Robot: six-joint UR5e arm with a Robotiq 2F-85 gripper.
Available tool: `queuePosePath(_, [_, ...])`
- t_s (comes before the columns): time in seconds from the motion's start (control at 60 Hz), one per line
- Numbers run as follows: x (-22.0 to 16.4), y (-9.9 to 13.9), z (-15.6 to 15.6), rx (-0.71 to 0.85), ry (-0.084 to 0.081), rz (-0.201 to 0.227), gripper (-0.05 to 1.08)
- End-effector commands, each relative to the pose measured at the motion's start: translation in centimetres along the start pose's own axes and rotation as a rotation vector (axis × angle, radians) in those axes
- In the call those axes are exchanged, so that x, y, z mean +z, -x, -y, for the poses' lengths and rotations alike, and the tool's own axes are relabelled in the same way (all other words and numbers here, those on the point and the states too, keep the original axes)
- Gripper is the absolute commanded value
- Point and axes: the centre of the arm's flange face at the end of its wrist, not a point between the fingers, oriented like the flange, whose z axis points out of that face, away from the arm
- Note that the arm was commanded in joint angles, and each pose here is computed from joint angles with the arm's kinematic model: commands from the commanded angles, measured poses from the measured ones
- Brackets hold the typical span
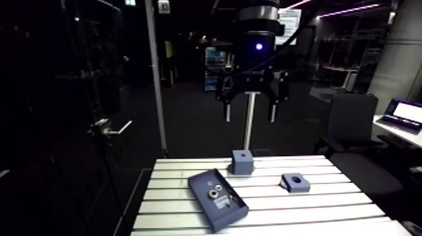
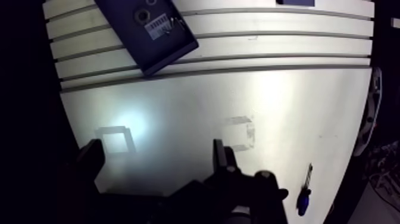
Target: Pick up the bearing and press it into the housing until flush.
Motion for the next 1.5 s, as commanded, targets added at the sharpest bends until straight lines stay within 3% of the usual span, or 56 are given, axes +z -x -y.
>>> queuePosePath(0.017, [1.3, -0.5, 1.0, -0.016, -0.009, -0.01, 0.0])
queuePosePath(0.283, [6.6, -3.2, 3.0, -0.044, -0.005, -0.013, 0.0])
queuePosePath(0.417, [9.0, -4.2, 3.9, -0.055, -0.007, -0.038, 0.0])
queuePosePath(0.683, [12.6, -5.1, 4.4, -0.053, 0.001, -0.038, 0.01])
queuePosePath(0.883, [15.5, -5.8, 4.5, -0.058, 0.006, -0.065, 0.01])
queuePosePath(1.0, [16.7, -6.2, 4.6, -0.057, 0.006, -0.047, 0.01])
queuePosePath(1.133, [18.2, -6.9, 4.8, -0.058, 0.006, -0.023, 0.08])
queuePosePath(1.5, [20.7, -8.2, 6.7, -0.069, 0.01, -0.046, 0.2])
